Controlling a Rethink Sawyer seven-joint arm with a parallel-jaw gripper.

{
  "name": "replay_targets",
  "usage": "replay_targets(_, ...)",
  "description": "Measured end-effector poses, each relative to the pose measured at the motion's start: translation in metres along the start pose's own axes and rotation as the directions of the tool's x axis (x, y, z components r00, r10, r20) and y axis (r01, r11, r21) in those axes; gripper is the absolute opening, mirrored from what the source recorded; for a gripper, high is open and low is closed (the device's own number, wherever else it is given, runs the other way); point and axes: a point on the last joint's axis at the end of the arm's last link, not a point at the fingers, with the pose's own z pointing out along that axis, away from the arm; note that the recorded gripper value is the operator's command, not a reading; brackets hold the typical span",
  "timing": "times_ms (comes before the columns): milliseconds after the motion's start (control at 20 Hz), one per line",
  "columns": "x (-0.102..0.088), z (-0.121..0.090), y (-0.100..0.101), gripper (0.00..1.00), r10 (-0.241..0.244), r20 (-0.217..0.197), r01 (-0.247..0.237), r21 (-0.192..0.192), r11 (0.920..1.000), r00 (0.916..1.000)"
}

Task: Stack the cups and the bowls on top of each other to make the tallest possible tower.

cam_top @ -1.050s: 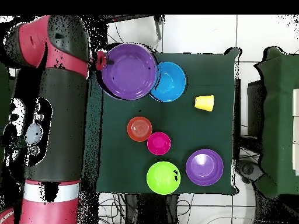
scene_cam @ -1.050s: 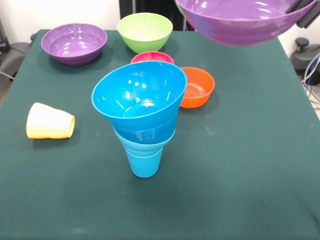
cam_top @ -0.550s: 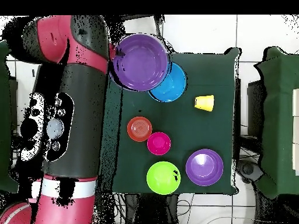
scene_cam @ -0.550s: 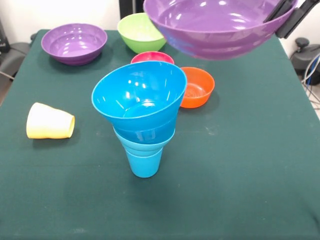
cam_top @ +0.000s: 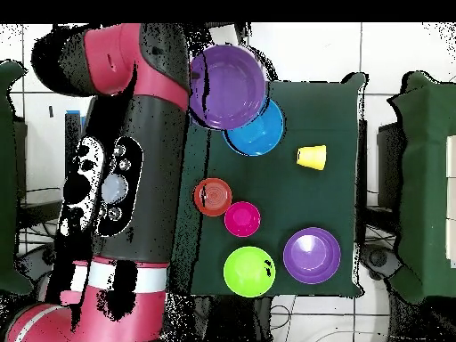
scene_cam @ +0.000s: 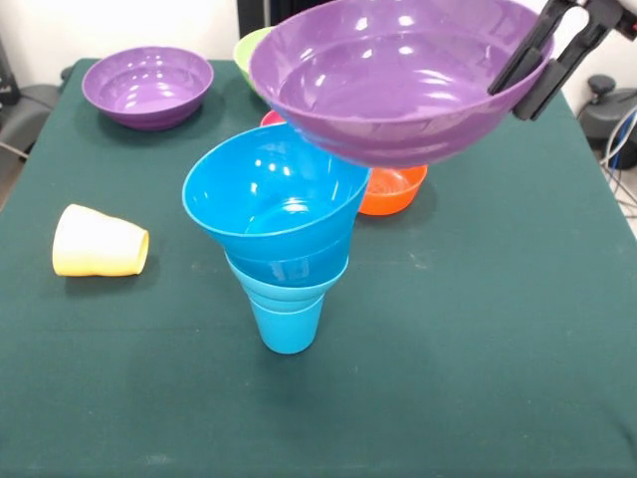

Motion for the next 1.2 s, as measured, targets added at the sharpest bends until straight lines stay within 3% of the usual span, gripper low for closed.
replay_targets(1200,-0.008,0.02,-0.028,0.0,0.024,0.066,-0.02,-0.056,0.9982,0.9976)
